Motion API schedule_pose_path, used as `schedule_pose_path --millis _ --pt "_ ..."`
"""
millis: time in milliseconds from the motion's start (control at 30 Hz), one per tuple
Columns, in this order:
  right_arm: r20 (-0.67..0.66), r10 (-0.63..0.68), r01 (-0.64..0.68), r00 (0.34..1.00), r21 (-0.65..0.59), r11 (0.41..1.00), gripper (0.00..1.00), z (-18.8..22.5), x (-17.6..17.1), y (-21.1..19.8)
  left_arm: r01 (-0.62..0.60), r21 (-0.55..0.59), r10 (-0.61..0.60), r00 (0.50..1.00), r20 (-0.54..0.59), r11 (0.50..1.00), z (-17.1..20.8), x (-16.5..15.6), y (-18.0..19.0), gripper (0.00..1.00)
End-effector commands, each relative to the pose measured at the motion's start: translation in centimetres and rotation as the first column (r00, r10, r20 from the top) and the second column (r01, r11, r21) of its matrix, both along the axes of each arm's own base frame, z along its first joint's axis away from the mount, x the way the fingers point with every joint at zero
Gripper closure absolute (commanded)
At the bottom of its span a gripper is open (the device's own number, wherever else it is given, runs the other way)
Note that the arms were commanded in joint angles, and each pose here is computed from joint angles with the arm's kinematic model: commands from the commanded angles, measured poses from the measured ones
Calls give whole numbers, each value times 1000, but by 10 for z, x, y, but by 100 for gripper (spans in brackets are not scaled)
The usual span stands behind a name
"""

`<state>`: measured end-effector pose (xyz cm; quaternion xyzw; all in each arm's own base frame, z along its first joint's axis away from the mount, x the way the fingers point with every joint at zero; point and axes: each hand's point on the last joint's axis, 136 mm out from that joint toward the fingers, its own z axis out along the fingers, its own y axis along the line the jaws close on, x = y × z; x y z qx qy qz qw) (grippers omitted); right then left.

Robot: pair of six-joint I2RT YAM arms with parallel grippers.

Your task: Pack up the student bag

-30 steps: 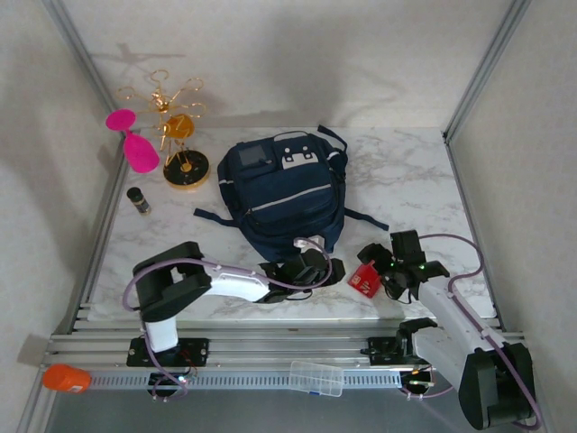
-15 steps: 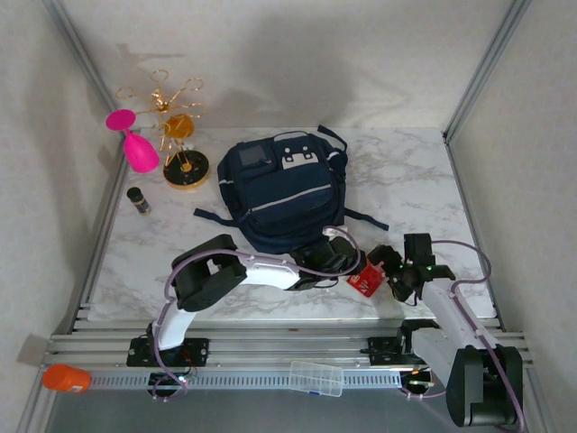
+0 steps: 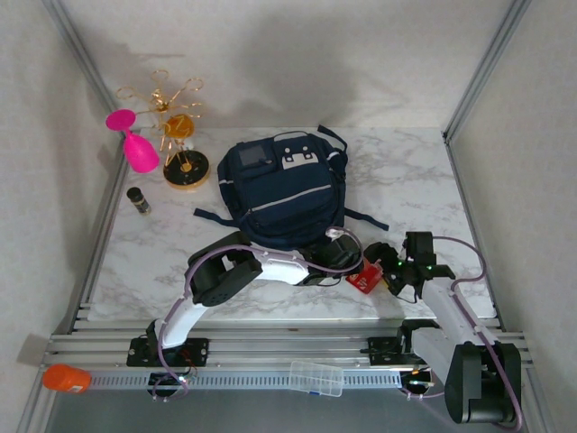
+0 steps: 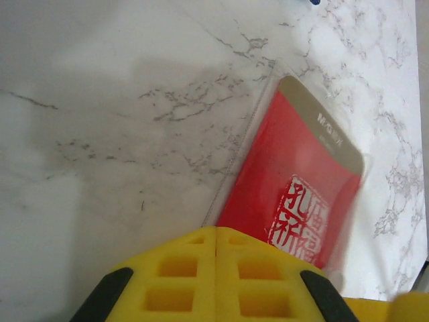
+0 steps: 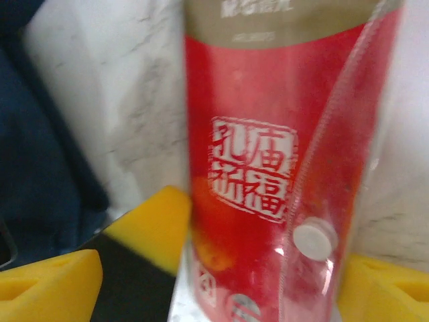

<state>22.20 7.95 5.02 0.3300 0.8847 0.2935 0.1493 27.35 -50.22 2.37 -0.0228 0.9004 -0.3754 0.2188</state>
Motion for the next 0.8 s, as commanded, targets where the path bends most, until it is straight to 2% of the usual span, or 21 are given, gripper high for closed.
schedule_pose_path --millis 0,167,333,600,767 --pt "77 74 -81 994 99 992 15 18 10 19 -22 67 26 998 -51 997 -26 0 13 100" --pt "82 74 -78 994 46 996 21 22 10 13 -52 69 57 996 -65 996 -31 0 23 100" --pt "52 55 -55 997 -3 998 35 14 4 2 -56 66 60 996 -65 996 -30 0 25 100" --pt "101 54 -55 993 7 998 75 20 9 2 -69 69 72 996 -42 995 -19 5 27 100" --pt "144 79 -82 986 16 996 95 28 15 6 -48 31 48 999 -15 998 1 7 21 100"
